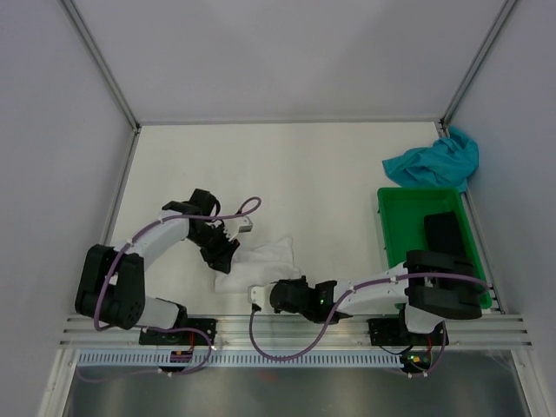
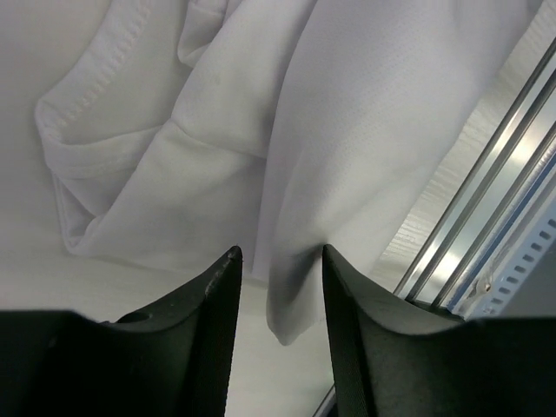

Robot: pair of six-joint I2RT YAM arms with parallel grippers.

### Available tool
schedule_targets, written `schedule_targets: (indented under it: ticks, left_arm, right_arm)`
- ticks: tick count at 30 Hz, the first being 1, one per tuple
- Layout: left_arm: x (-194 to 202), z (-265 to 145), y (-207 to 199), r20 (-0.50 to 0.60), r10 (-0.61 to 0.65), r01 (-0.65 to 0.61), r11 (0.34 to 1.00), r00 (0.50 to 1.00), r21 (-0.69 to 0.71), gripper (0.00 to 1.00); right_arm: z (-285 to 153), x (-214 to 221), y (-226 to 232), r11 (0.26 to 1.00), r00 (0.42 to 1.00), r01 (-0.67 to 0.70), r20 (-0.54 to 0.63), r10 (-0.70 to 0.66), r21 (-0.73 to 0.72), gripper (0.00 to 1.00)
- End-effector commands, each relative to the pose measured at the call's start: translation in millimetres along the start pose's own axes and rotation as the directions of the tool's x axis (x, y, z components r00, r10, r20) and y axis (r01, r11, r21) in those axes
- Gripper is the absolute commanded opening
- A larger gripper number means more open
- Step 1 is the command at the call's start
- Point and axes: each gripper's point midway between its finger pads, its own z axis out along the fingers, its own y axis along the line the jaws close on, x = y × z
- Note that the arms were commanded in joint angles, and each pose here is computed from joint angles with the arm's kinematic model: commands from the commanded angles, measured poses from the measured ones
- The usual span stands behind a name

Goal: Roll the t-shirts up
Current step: Roll the tshirt

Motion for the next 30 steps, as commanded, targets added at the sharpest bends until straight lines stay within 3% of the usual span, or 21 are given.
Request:
schedule_targets:
  ticks: [1, 6, 10, 14, 18, 23, 30]
  left_arm:
    - [-31, -26, -1, 0.129, 0.116, -0.107, 0.992, 0.985, -0.073, 0.48]
    - [-54, -55, -18, 0.255, 0.249, -0.218, 0.965, 0.934, -0.143, 0.59]
    - [-56, -71, -35, 0.287, 0.321, -0.286, 0.945, 0.903, -0.156, 0.65]
    - [-28, -57, -54, 0.207, 0.392, -0.385, 0.920, 0.896, -0.073, 0.70]
    - [2, -38, -62, 0.103, 0.429, -0.430, 0.903, 0.898, -0.014, 0.76]
    - [13, -28, -63, 0.084, 0.447, -0.449, 0.893, 0.890, 0.007, 0.83]
    - [25, -8, -45, 0.023, 0.466, -0.464, 0.885, 0.885, -0.043, 0.86]
  right_arm:
    - [-4, -1, 23, 0.982, 0.997, -0.063, 0.021, 0.068, -0.180, 0.02]
    - [-16, -20, 23, 0.951, 0.987, -0.107, 0.087, 0.137, -0.289, 0.00]
    - [-29, -39, 28, 0.890, 0.963, -0.165, 0.126, 0.239, -0.426, 0.00]
    - [-39, -48, 28, 0.791, 0.915, -0.246, 0.134, 0.380, -0.561, 0.00]
    - [-42, -47, 26, 0.747, 0.873, -0.298, 0.146, 0.465, -0.595, 0.00]
    - [-46, -50, 13, 0.689, 0.802, -0.359, 0.170, 0.572, -0.629, 0.00]
    - [-44, -48, 12, 0.666, 0.787, -0.364, 0.167, 0.594, -0.651, 0.00]
